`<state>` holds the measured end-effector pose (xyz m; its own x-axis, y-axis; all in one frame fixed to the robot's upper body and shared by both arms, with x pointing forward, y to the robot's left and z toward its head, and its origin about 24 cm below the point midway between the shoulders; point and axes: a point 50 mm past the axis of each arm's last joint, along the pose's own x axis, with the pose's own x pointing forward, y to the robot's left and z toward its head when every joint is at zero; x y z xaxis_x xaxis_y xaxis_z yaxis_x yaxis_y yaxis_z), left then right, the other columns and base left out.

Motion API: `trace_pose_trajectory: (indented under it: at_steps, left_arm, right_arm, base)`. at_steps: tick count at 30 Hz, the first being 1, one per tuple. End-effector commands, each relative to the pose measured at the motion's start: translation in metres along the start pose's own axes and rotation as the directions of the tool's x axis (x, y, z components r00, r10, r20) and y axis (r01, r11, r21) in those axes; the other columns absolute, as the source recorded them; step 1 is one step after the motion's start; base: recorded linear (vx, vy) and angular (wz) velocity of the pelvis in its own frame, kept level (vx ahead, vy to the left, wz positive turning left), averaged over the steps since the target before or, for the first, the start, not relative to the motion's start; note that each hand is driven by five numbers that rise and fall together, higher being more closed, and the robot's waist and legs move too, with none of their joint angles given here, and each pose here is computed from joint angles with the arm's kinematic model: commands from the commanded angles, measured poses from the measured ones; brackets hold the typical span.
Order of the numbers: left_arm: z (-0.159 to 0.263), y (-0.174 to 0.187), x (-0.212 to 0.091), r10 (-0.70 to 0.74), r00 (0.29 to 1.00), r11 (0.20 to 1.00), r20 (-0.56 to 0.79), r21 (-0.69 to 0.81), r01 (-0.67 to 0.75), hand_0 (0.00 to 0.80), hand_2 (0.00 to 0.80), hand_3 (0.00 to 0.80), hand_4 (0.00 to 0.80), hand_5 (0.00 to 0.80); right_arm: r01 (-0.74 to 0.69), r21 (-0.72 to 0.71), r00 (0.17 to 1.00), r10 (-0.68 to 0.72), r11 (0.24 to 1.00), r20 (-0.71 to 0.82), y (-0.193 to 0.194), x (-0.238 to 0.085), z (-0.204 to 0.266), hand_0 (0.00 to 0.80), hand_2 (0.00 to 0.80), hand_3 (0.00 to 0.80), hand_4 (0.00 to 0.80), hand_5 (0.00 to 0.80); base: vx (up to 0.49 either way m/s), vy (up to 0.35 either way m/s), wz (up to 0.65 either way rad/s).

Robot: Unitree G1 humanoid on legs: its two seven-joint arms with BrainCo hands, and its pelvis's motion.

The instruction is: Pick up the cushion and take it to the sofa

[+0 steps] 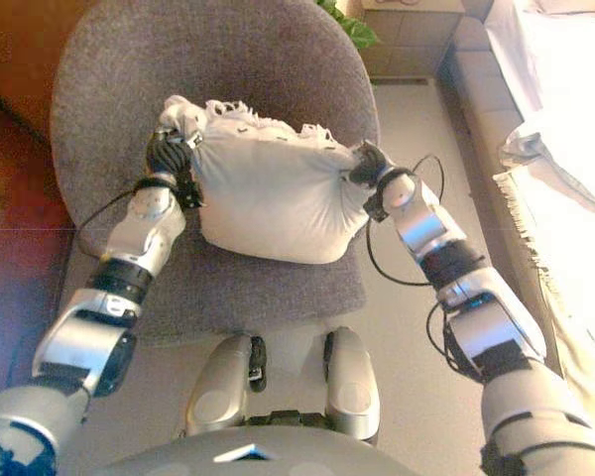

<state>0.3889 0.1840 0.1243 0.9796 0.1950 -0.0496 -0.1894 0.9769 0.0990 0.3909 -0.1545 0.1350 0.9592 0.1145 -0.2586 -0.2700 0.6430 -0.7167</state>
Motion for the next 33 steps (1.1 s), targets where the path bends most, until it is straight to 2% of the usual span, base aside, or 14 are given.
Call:
trace_pose_trajectory:
  at_steps: [1,9,13,18,19,20,21,26,33]
  left_arm:
    - [0.06,-0.022,0.01,-0.065,0.989,0.998,0.135,0.0,0.065,0.8,0.8,0.8,0.8,0.8]
    - [0.113,-0.026,0.02,-0.102,0.982,0.993,0.162,0.068,0.092,0.8,0.8,0.8,0.8,0.8]
    - [0.109,-0.025,0.025,-0.109,0.992,0.99,0.059,0.1,0.103,0.8,0.8,0.8,0.8,0.8]
    - [0.115,-0.022,0.027,-0.1,0.994,0.994,0.043,0.049,0.098,0.8,0.8,0.8,0.8,0.8]
    - [0.116,-0.021,0.027,-0.087,0.995,0.995,0.04,0.049,0.085,0.8,0.8,0.8,0.8,0.8]
    - [0.116,-0.019,0.028,-0.062,0.997,0.997,0.039,0.042,0.061,0.047,0.047,0.047,0.047,0.047]
    - [0.117,-0.018,0.028,-0.038,0.999,0.999,0.038,0.035,0.037,0.0,0.0,0.0,0.0,0.0]
    - [0.119,-0.011,0.029,0.024,0.998,0.999,0.062,0.044,-0.027,0.0,0.0,0.0,0.0,0.0]
    - [0.123,0.022,0.031,0.149,0.982,0.987,0.112,0.043,-0.154,0.0,0.0,0.0,0.0,0.0]
  right_arm:
    - [0.101,0.011,0.988,-0.101,0.995,0.114,-0.038,0.003,0.054,0.8,0.8,0.8,0.8,0.8]
    - [0.152,0.005,0.983,-0.152,0.988,0.106,-0.072,0.002,0.085,0.8,0.8,0.8,0.8,0.8]
    - [0.133,0.004,0.986,-0.133,0.991,0.096,-0.078,0.003,0.086,0.8,0.8,0.8,0.8,0.8]
    - [0.124,0.024,0.99,-0.125,0.992,0.071,-0.083,0.004,0.085,0.8,0.8,0.8,0.8,0.8]
    - [0.131,0.04,0.989,-0.133,0.991,0.058,-0.083,0.004,0.084,0.778,0.778,0.778,0.778,0.778]
    - [0.141,0.045,0.989,-0.143,0.989,0.048,-0.084,0.004,0.083,0.144,0.144,0.144,0.144,0.144]
    - [0.155,0.06,0.987,-0.157,0.986,0.039,-0.086,0.004,0.082,0.0,0.0,0.0,0.0,0.0]
    - [0.189,0.08,0.982,-0.19,0.979,0.01,-0.09,0.004,0.074,0.0,0.0,0.0,0.0,0.0]
    - [0.235,0.087,0.972,-0.233,0.968,-0.033,-0.099,0.001,0.058,0.0,0.0,0.0,0.0,0.0]
  base:
    - [-0.038,-0.008,-0.01]
    - [-0.062,-0.006,0.01]
    - [0.008,0.001,0.0]
    - [0.02,0.005,0.0]
    - [0.037,0.008,0.01]
    - [0.047,0.009,0.01]
    - [0.054,0.007,0.0]
    - [0.057,0.001,-0.01]
    - [0.028,-0.008,0.0]
